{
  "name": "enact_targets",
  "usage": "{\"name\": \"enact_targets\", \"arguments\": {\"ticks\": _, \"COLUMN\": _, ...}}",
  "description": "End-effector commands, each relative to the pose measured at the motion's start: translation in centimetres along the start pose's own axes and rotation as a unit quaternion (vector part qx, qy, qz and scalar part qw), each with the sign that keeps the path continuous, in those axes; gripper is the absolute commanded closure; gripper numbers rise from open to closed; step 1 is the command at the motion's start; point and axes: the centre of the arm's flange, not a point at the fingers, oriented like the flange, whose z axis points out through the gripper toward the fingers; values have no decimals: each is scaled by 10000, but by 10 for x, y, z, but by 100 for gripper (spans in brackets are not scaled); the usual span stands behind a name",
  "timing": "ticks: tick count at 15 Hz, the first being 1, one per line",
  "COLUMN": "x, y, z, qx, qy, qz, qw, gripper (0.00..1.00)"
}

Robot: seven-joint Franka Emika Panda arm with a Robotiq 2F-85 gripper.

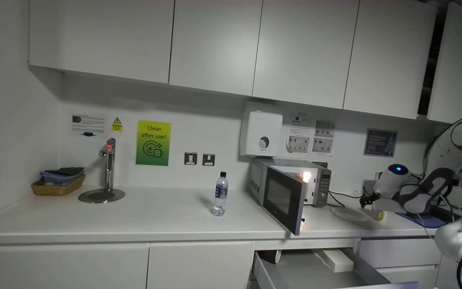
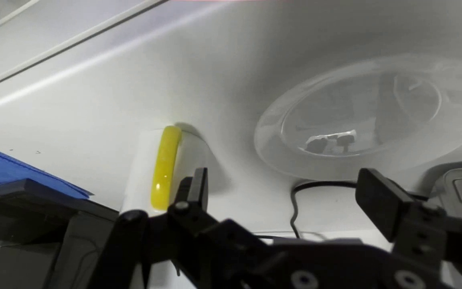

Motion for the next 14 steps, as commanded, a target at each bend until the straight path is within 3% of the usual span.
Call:
{"name": "enact_targets", "arguments": {"ticks": 1, "x": 17, "y": -14, "z": -49, "qx": -3, "qy": -144, "qz": -642, "qw": 9978, "gripper": 0}}
{"name": "enact_targets", "arguments": {"ticks": 4, "x": 18, "y": -38, "z": -54, "qx": -206, "qy": -275, "qz": -1283, "qw": 9911, "gripper": 0}}
{"name": "enact_targets", "arguments": {"ticks": 8, "x": 22, "y": -72, "z": -71, "qx": -403, "qy": -421, "qz": -2211, "qw": 9735, "gripper": 0}}
{"name": "enact_targets", "arguments": {"ticks": 10, "x": 23, "y": -85, "z": -82, "qx": -507, "qy": -461, "qz": -2667, "qw": 9613, "gripper": 0}}
{"name": "enact_targets", "arguments": {"ticks": 14, "x": 17, "y": -95, "z": -99, "qx": -852, "qy": -417, "qz": -3644, "qw": 9264, "gripper": 0}}
